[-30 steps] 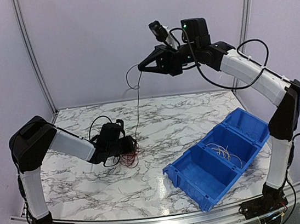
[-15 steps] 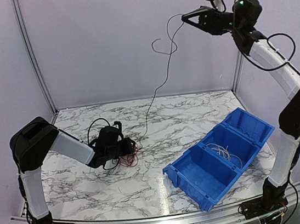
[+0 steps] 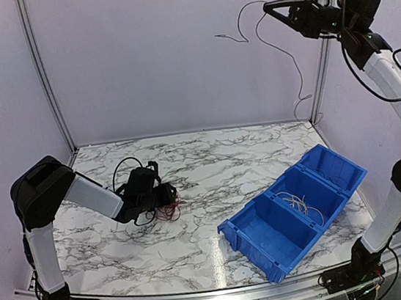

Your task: Untangle the cables

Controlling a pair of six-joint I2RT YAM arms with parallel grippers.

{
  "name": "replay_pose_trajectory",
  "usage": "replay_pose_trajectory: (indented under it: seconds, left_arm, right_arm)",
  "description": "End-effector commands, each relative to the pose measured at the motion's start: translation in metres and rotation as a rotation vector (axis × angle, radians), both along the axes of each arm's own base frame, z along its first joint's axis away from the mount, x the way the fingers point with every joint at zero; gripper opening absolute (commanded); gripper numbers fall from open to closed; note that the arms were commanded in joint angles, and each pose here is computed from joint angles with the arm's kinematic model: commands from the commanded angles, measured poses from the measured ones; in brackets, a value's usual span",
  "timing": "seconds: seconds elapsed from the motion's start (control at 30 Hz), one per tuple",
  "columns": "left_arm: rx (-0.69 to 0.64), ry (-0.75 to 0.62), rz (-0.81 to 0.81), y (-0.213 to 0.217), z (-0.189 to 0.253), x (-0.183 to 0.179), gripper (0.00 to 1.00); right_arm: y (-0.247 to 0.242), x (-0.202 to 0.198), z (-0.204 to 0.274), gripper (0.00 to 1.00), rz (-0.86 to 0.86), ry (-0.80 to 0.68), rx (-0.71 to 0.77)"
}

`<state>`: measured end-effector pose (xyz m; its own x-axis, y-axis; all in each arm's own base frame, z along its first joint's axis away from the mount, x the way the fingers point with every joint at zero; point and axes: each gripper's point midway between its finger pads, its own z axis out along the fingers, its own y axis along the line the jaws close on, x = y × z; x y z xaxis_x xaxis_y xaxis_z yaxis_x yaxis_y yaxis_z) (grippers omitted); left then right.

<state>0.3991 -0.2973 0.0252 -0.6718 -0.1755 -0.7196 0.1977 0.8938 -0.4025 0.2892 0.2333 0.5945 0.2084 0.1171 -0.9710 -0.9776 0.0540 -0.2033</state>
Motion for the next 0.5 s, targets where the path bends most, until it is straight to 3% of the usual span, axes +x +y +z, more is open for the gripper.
replay_pose_trajectory:
  seconds: [0.0, 0.2, 0.47]
  left_arm:
    - [0.050, 0.044, -0.009, 0.012, -0.006, -0.010, 0.44]
    - [0.018, 0.021, -0.082, 0.001, 0.012, -0.015, 0.48]
    - [0.040, -0.042, -0.059, 0.010, 0.034, -0.012, 0.49]
  right_arm:
    - [-0.004, 0.012, -0.024, 0.00, -0.066, 0.052, -0.030]
    - [-0.004, 0.003, -0.055, 0.00, -0.063, 0.112, -0.067]
    - [0.009, -0.012, -0.128, 0.00, -0.055, 0.206, -0.162]
